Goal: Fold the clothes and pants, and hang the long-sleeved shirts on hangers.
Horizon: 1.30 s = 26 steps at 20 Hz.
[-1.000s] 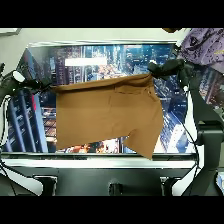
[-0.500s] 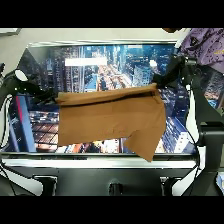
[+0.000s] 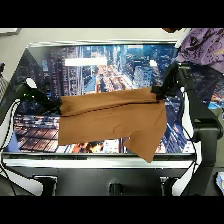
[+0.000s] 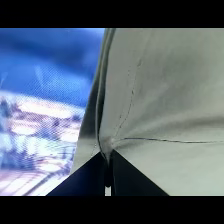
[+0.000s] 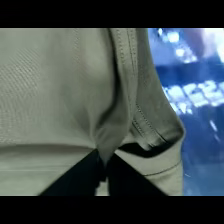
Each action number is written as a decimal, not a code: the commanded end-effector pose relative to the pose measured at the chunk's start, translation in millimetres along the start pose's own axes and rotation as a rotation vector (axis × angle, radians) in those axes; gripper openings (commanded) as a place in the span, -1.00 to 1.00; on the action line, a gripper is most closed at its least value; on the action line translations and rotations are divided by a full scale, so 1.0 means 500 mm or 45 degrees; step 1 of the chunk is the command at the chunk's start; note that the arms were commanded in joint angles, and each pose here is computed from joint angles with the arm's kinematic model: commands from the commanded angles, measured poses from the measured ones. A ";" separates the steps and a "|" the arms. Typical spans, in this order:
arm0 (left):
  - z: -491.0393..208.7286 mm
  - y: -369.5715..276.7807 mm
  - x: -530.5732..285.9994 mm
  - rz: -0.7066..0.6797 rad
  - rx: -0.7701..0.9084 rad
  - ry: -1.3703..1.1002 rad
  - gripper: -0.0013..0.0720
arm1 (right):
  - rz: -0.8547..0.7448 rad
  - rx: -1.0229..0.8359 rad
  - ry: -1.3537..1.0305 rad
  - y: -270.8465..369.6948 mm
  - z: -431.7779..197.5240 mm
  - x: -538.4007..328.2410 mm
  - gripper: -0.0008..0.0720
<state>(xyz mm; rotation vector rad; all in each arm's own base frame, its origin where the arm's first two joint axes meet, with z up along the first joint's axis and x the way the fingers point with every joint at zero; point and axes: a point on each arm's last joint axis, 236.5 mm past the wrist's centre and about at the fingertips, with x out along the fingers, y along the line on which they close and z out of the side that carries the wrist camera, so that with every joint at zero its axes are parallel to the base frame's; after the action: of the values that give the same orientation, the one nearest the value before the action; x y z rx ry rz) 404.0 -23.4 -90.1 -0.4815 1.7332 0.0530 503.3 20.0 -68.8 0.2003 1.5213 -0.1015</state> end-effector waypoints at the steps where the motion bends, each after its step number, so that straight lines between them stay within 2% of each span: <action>1: 0.007 -0.003 0.006 -0.009 -0.011 -0.022 -0.46 | 0.002 -0.018 0.031 0.001 -0.006 0.021 -0.09; 2: 0.012 -0.004 0.000 -0.012 -0.008 -0.042 0.11 | 0.010 -0.038 0.022 0.003 -0.004 0.013 0.17; 3: 0.015 -0.004 -0.013 -0.017 -0.004 -0.068 0.57 | 0.053 -0.043 0.006 0.013 -0.002 -0.005 0.19; 4: 0.020 -0.001 -0.038 -0.023 0.009 -0.106 0.72 | 0.110 -0.061 -0.012 0.019 0.000 -0.031 0.19; 8: 0.020 0.082 -0.204 0.017 -0.045 -0.366 0.72 | 0.315 -0.011 -0.125 -0.061 -0.003 -0.177 0.19; 11: -0.026 0.182 -0.279 -0.003 -0.202 -0.574 0.72 | 0.479 0.142 -0.087 -0.154 -0.094 -0.199 0.19; 14: -0.110 0.203 -0.245 -0.197 -0.322 -0.621 0.72 | 0.606 0.282 0.054 -0.173 -0.253 -0.141 0.19; 16: -0.163 0.192 -0.199 -0.302 -0.367 -0.576 0.72 | 0.622 0.316 0.159 -0.159 -0.366 -0.091 0.19; 19: -0.214 0.176 -0.139 -0.356 -0.396 -0.495 0.72 | 0.648 0.352 0.296 -0.122 -0.504 -0.031 0.19; 23: -0.232 0.162 -0.112 -0.396 -0.408 -0.446 0.72 | 0.667 0.406 0.376 -0.095 -0.599 0.024 0.19; 26: -0.228 0.149 -0.117 -0.436 -0.416 -0.448 0.72 | 0.723 0.444 0.372 -0.072 -0.613 0.041 0.18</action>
<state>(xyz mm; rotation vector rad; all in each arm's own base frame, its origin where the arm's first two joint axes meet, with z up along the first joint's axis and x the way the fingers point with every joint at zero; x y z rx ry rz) 280.4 35.5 -26.1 -0.9086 1.2910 0.1878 209.0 30.9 -91.4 0.8976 1.6862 0.1188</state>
